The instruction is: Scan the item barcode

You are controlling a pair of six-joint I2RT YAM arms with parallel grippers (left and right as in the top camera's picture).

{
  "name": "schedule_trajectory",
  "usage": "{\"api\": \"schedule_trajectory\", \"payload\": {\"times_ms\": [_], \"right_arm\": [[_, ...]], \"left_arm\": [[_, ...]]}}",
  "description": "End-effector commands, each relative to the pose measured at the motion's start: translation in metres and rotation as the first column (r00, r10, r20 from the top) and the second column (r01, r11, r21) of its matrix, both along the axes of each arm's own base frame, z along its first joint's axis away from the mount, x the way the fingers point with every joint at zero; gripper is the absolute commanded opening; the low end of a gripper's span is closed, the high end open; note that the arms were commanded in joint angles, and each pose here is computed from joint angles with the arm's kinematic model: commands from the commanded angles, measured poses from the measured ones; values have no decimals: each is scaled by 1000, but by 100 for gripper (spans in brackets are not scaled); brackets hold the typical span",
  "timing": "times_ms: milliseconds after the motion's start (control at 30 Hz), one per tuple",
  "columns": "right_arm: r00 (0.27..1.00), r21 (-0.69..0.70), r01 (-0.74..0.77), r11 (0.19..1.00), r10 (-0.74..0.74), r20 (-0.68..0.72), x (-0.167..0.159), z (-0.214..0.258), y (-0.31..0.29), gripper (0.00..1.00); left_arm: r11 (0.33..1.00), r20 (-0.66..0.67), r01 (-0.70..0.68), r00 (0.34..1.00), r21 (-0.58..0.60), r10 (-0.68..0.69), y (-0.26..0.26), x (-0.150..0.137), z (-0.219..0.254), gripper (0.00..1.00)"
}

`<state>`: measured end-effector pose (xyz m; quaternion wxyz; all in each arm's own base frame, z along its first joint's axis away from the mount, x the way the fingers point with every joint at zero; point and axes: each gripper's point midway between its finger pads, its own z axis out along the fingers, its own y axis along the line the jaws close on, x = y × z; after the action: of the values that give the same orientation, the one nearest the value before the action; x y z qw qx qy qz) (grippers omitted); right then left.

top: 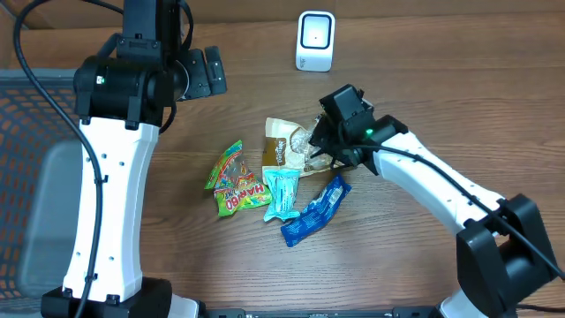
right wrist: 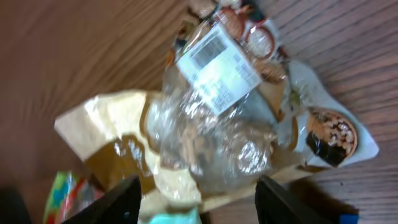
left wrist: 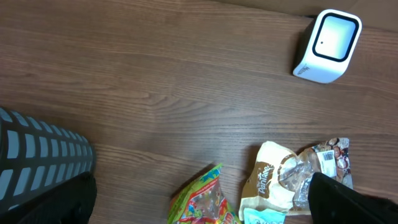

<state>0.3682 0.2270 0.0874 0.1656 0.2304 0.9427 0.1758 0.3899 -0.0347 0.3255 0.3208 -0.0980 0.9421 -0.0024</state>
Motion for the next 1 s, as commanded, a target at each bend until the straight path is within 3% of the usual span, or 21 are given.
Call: {"api": "schedule_trajectory", "payload": {"times_ms": [0, 200, 433, 533, 633, 700, 800, 900, 967], "right_arm": [[993, -3, 91, 996, -91, -72, -7, -24, 6, 63], [980, -7, 145, 989, -145, -139, -14, -64, 25, 90], [956, -31, 232, 972, -234, -175, -7, -118, 27, 90], [960, -43, 227, 973, -231, -158, 0, -121, 20, 82], [976, -67, 147, 987, -156, -151, 4, -121, 10, 55], [980, -36, 97, 995, -101, -172, 5, -120, 10, 46], [980, 8, 15, 1000, -14, -196, 14, -113, 2, 41], [975, -35, -13, 999, 5, -224, 21, -105, -23, 41], [972, -70, -117, 991, 100, -211, 31, -93, -37, 43]], "left_arm": [[1000, -1, -7, 1000, 14, 7, 3, 2, 0, 100], [1000, -1, -7, 1000, 14, 7, 3, 2, 0, 100], [1000, -1, -7, 1000, 14, 7, 3, 2, 0, 100], [1000, -1, -7, 1000, 14, 7, 3, 2, 0, 100], [1000, -1, -7, 1000, 14, 7, 3, 2, 0, 100], [1000, -1, -7, 1000, 14, 7, 3, 2, 0, 100], [1000, -1, -7, 1000, 14, 7, 3, 2, 0, 100], [1000, -1, -7, 1000, 14, 7, 3, 2, 0, 100], [1000, -1, -7, 1000, 14, 7, 3, 2, 0, 100]]}}
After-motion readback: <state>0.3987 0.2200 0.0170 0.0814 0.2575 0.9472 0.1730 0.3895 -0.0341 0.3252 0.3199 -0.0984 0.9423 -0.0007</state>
